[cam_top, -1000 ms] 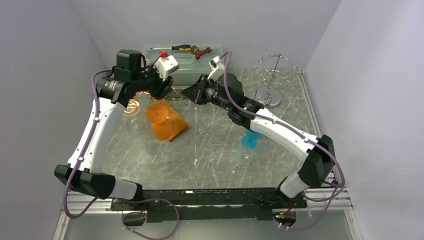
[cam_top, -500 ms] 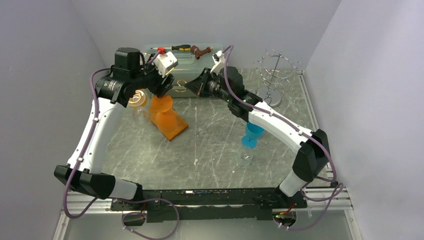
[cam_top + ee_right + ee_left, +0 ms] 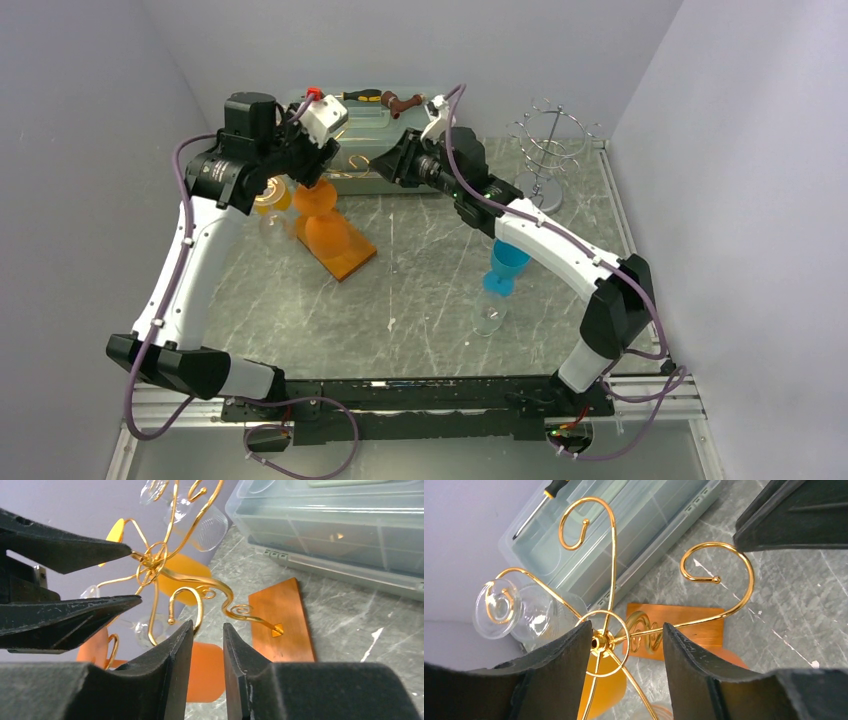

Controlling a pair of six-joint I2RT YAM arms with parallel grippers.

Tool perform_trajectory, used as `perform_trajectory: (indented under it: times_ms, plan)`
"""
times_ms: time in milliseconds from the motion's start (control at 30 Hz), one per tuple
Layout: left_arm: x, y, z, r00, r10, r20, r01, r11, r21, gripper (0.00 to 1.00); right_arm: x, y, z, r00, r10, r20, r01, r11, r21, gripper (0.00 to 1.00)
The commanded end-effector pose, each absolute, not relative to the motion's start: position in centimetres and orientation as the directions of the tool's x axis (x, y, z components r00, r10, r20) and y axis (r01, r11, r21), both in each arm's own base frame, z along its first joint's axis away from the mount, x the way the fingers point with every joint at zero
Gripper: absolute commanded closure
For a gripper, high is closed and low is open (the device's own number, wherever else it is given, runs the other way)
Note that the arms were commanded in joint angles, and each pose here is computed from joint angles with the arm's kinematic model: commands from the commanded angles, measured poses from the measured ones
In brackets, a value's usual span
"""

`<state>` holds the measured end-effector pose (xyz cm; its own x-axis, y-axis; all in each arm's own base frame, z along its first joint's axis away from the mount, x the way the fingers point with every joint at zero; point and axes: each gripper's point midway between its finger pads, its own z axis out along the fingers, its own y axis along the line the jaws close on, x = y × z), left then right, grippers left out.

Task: Place the wine glass upside down on the wine glass rack
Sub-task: Adjust the wine rack at the center of the board.

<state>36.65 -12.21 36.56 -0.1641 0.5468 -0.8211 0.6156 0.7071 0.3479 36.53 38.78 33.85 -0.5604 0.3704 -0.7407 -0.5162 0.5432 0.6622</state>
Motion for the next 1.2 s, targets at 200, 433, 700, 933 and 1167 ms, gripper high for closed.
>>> perform_trajectory:
  times_ms: [200, 433, 700, 933, 1167]
  plan:
    - [36.7, -9.0, 38.3, -0.202, 0.51, -0.836, 0.496, 0.789, 0.362, 0.46, 35.5, 34.6, 39.2, -0.437, 0.429, -0.791, -0.565, 0.554, 0.612, 0.6]
    - [36.3, -8.5, 38.6, -0.226, 0.466, -0.855, 0.52, 0.8, 0.298, 0.45, 34.3, 33.3, 34.9, -0.491, 0.434, -0.755, -0.496, 0.574, 0.652, 0.9]
    - [36.4, -8.4, 37.1, -0.248, 0.458, -0.854, 0.528, 0.803, 0.277, 0.45, 35.7, 36.9, 23.7, -0.638, 0.376, -0.672, -0.363, 0.623, 0.693, 1.0]
    - [36.7, -8.2, 36.6, -0.243, 0.475, -0.846, 0.528, 0.796, 0.296, 0.46, 38.7, 39.5, 17.4, -0.66, 0.388, -0.643, -0.286, 0.662, 0.693, 1.0]
    - [36.6, -8.3, 36.4, -0.237, 0.477, -0.846, 0.537, 0.79, 0.296, 0.47, 41.1, 41.0, 12.3, -0.665, 0.417, -0.619, -0.213, 0.689, 0.693, 1.0]
